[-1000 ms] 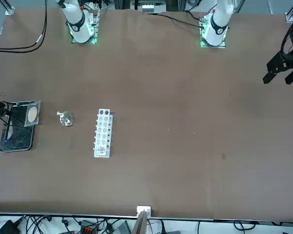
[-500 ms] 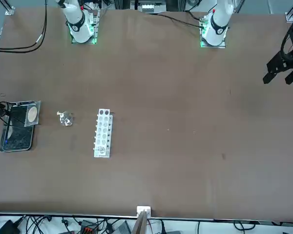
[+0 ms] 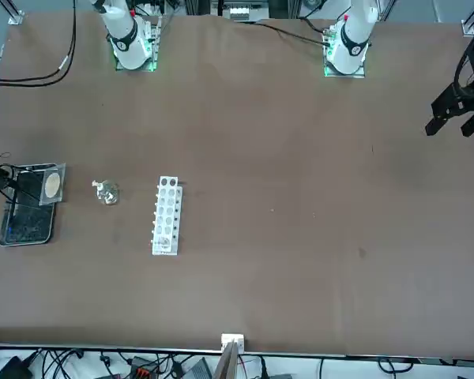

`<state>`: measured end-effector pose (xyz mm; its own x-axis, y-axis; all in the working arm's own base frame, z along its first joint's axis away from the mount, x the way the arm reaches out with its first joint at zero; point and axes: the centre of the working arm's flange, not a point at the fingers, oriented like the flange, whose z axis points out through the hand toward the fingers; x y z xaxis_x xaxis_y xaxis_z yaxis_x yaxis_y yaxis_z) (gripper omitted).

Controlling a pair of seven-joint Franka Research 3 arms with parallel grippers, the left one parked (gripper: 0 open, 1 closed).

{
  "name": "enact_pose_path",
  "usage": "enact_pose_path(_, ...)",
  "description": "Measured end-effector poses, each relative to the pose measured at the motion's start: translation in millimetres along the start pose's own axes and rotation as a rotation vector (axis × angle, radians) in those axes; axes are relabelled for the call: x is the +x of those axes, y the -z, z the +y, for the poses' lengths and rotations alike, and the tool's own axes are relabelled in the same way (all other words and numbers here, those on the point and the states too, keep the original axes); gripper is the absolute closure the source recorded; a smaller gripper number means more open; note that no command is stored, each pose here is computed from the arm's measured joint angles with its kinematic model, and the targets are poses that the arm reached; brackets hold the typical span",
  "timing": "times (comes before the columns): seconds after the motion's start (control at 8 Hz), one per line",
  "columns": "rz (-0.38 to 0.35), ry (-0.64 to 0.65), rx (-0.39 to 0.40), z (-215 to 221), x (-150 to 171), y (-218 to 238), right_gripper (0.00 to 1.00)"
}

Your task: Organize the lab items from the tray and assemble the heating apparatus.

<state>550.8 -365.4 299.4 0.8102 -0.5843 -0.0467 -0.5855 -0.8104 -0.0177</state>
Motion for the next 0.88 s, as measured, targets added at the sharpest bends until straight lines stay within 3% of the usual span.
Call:
enact_pose_path(0.38, 0.001, 0.001, 0.0, -1.0, 0.3, -0.5, 0.62)
enact_pose_path(0.88, 0.006, 0.003, 0.001, -2.2, 1.4, 1.1, 0.62)
